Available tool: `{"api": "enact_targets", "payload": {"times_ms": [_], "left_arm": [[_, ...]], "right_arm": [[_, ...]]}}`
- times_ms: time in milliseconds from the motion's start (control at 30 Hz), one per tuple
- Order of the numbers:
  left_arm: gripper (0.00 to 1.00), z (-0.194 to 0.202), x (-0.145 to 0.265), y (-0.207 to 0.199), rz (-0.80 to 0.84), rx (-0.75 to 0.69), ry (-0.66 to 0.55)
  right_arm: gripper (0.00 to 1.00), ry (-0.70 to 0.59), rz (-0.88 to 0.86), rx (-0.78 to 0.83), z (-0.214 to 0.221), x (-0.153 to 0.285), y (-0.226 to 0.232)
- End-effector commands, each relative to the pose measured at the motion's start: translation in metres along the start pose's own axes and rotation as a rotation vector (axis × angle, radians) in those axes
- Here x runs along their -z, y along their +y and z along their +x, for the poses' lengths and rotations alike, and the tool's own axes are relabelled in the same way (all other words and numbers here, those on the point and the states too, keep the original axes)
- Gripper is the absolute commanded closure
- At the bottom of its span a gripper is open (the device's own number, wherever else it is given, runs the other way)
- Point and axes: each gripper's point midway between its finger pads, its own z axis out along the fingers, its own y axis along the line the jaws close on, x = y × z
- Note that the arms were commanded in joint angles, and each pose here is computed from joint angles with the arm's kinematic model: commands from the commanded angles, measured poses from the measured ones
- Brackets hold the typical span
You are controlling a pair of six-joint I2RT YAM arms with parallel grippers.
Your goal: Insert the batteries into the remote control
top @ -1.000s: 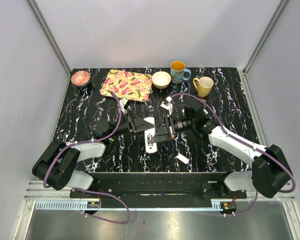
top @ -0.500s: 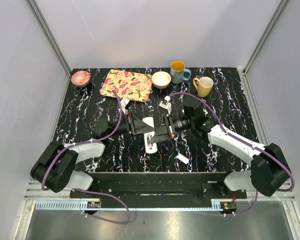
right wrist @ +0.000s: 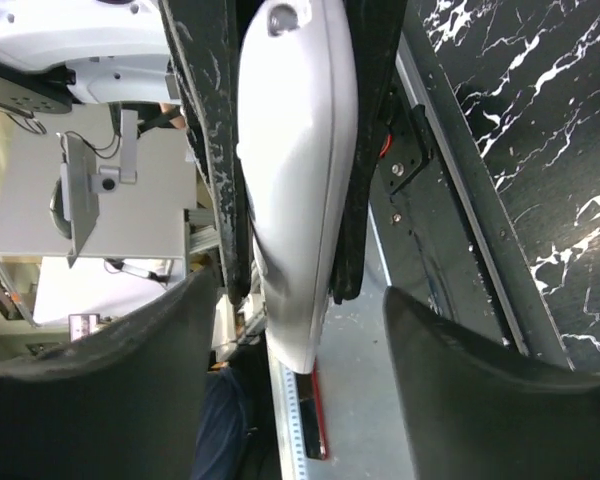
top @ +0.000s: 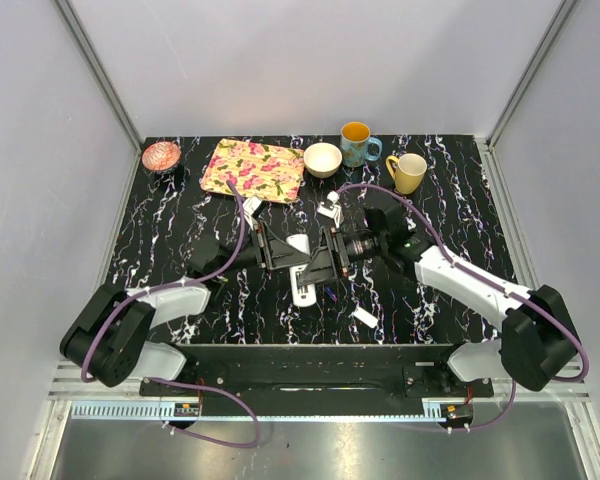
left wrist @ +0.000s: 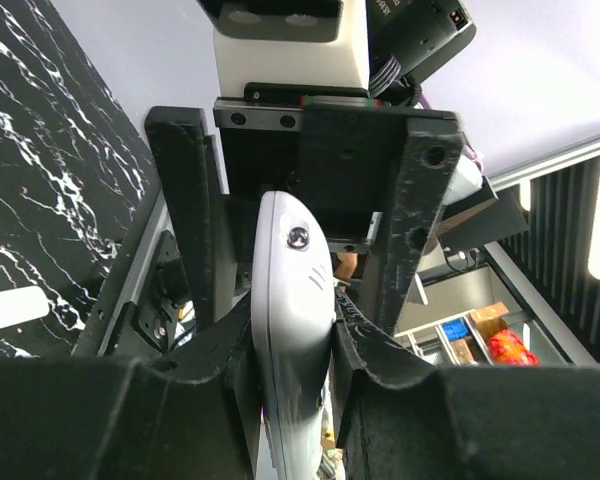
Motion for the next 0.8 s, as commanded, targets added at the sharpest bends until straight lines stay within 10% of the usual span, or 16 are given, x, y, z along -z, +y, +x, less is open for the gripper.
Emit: {"api": "enact_targets", "payload": {"times_ms": [0,300,600,767], "left_arm": [[1.00,-0.015,0.001,-0.008,-0.022,-0.131,-0.101],[1.00,-0.047,0.018,0.018,-0.232,-0.170,-0.276],[1.00,-0.045,0.058,0.048,-0.238,0.001,-0.386],[1.00,-0.039,0.064,0.042,-0.187,0.021,-0.401]], "right_arm": [[0.10,-0.033,0.032,0.061,-0.011,0.004,0.015],[0.00,-0.164,0.174,0.120,-0.024,0.032,0.021],[0.01,-0.355,0.669,0.137,-0.021,0.079,-0.070],[0.19,-0.318,0.907,0.105,-0.017,0.094,-0.125]]}}
